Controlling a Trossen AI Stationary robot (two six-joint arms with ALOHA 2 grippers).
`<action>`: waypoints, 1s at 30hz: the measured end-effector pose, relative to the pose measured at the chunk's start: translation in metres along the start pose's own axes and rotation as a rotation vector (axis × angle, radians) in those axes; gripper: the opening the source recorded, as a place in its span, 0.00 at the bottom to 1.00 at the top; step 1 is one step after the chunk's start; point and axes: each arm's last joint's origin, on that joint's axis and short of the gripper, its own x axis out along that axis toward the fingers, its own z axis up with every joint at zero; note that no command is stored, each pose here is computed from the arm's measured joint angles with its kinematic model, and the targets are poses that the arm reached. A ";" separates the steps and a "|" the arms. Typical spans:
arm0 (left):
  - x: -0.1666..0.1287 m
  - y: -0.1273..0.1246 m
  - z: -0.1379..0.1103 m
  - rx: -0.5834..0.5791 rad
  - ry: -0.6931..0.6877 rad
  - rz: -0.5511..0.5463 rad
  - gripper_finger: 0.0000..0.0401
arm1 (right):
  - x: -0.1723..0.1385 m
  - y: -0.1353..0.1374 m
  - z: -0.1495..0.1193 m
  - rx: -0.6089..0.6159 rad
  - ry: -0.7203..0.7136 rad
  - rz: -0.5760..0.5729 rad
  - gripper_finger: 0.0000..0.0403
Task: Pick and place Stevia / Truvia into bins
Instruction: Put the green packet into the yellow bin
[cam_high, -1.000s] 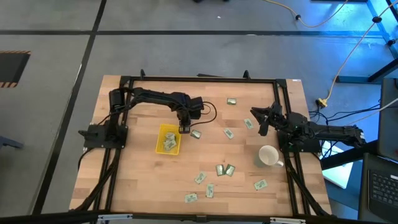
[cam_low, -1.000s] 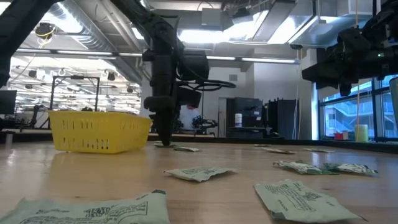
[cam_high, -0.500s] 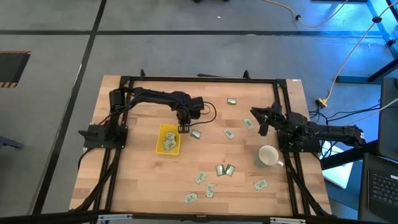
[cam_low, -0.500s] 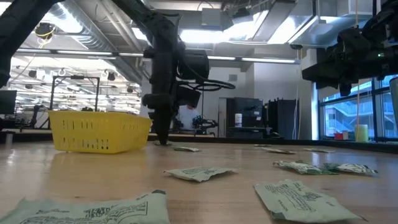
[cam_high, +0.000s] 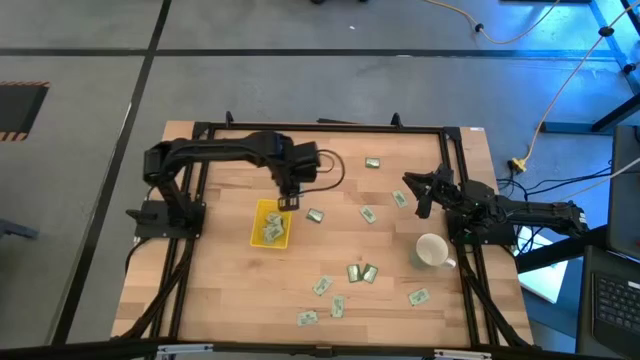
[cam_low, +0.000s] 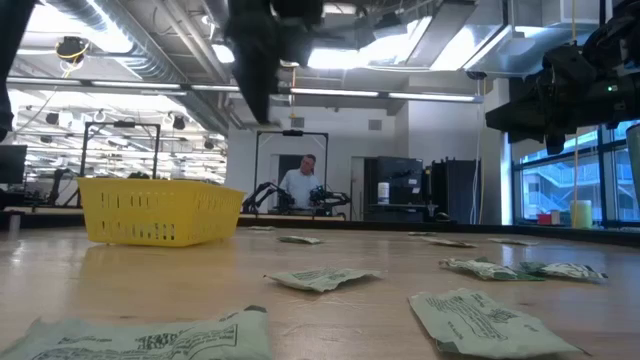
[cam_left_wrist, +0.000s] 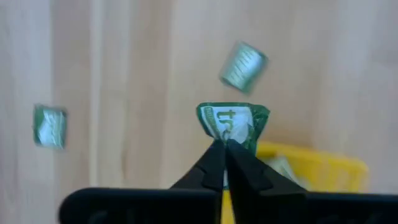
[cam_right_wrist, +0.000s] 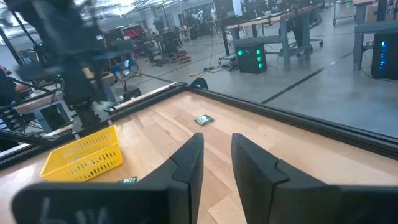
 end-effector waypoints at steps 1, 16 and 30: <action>-0.006 -0.006 -0.004 -0.007 0.005 -0.010 0.01 | 0.000 0.000 0.000 0.000 0.000 0.000 0.22; 0.043 -0.039 -0.055 -0.138 0.071 -0.063 0.01 | 0.000 0.000 0.000 -0.005 0.000 0.000 0.22; 0.086 -0.037 -0.074 -0.183 0.044 -0.037 0.01 | 0.000 0.000 0.000 -0.004 0.000 -0.001 0.22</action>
